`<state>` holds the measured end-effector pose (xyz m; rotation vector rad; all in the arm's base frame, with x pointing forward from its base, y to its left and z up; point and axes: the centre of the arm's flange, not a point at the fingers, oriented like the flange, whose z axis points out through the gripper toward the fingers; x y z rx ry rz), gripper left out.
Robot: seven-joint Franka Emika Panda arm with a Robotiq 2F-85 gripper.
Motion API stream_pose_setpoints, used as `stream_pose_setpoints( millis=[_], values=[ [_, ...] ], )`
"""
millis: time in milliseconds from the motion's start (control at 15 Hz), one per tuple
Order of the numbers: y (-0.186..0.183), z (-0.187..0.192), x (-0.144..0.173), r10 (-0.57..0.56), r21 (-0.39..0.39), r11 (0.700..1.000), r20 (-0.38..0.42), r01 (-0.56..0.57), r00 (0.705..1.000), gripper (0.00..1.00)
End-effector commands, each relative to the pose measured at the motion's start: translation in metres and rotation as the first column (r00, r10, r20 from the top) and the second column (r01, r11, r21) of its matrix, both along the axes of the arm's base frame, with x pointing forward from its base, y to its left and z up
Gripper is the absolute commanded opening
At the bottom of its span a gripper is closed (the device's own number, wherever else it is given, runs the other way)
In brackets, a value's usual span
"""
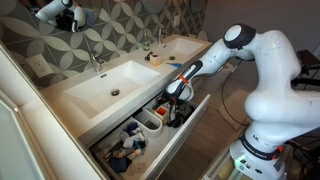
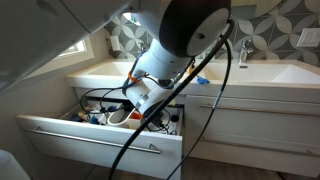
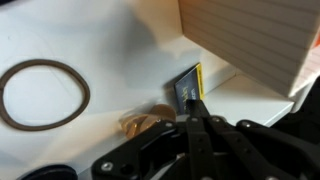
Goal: Move the black thing to the right then move the box forwards
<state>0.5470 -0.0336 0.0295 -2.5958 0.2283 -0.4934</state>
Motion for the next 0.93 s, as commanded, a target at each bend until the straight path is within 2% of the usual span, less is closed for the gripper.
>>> stream_pose_setpoints(
  millis=[0,467,867],
  values=[
    [0.0,-0.009,0.012,-0.023,0.022,0.999,-0.056,0.024,0.998,0.0],
    [0.005,-0.013,0.017,-0.012,0.026,1.0,-0.118,0.015,0.993,0.0],
    [0.017,-0.02,0.026,-0.023,0.006,1.0,-0.13,0.024,0.991,0.0]
  ],
)
